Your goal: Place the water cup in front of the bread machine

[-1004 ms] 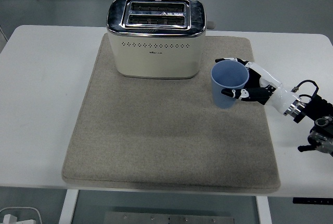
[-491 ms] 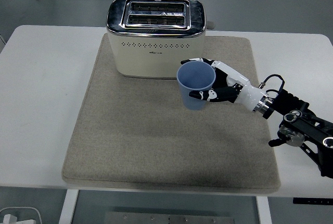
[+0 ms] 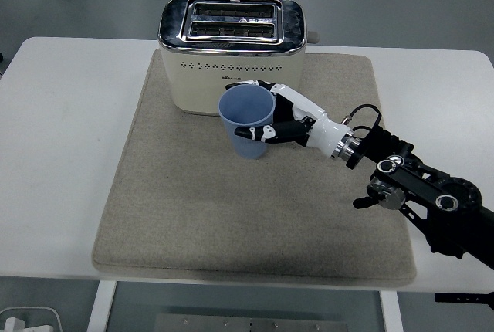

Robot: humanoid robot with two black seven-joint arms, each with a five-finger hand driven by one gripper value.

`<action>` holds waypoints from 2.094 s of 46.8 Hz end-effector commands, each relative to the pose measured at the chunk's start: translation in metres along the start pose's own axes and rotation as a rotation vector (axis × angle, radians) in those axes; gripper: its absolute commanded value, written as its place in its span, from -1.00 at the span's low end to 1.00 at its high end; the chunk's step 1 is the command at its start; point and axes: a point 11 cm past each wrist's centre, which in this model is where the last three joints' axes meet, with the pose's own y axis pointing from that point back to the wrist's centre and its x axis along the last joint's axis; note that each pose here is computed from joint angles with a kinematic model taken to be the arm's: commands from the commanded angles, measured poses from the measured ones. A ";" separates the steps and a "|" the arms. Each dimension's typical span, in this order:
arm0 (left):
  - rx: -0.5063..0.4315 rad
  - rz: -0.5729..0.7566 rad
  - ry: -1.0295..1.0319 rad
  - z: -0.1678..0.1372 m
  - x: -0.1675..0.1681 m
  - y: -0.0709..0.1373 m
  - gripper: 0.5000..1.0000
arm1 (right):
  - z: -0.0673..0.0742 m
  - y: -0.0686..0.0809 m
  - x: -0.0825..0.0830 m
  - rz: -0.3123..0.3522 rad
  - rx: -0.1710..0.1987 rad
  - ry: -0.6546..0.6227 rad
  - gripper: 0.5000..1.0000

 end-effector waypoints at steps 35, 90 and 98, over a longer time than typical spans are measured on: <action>-0.001 0.000 0.000 0.000 0.000 0.000 1.00 | 0.014 -0.026 -0.015 0.094 -0.030 -0.013 -0.29; 0.000 0.000 0.000 0.000 0.000 0.000 1.00 | 0.035 -0.015 -0.004 0.124 -0.089 -0.010 0.44; 0.000 0.000 0.000 0.000 0.000 0.000 1.00 | 0.036 -0.015 -0.006 0.118 -0.090 -0.013 0.58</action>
